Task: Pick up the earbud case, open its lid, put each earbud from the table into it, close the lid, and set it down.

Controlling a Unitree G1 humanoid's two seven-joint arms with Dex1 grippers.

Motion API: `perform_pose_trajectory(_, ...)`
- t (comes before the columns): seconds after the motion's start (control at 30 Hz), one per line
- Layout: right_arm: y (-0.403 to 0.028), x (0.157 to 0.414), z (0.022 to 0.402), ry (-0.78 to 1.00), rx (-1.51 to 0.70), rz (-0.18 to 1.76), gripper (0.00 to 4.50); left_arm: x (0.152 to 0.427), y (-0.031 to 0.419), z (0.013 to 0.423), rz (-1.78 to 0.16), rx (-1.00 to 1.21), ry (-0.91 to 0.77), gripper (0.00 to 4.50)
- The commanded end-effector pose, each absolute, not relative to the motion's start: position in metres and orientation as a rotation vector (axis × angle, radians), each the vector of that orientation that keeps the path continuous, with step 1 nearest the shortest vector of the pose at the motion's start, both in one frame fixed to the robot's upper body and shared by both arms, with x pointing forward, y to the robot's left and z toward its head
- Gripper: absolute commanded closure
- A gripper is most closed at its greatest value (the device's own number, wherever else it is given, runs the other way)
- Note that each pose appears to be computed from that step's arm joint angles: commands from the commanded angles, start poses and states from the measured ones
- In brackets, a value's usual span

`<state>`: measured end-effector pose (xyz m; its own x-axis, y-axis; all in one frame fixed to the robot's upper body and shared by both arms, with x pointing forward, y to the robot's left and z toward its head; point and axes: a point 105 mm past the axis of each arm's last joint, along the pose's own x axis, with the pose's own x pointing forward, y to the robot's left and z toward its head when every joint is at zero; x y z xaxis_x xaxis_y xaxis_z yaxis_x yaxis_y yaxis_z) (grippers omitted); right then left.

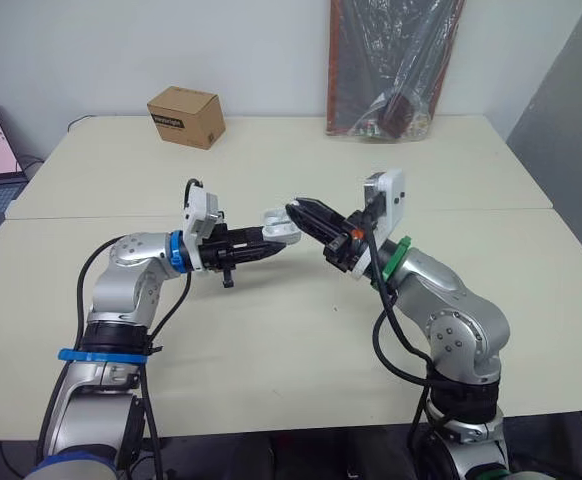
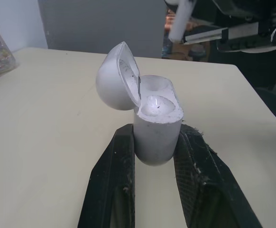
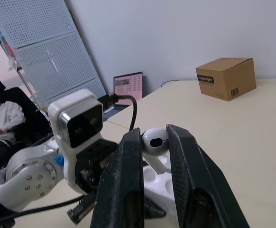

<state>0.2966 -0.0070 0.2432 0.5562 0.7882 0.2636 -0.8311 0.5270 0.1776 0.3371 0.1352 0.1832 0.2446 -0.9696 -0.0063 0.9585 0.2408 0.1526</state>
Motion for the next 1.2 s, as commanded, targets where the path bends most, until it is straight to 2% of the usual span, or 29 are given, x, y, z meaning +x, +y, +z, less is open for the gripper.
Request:
perform_pose_trajectory(0.03,-0.003,0.291,0.26,-0.209,0.31,0.997,4.13,0.338,0.13,0.194,-1.339,0.165,-0.147,3.74)
perform_pose_trajectory(1.2,0.014,0.305,0.251,-0.145,0.262,0.902,4.13,0.347,0.118,0.214,-1.292,0.096,-0.253,3.74)
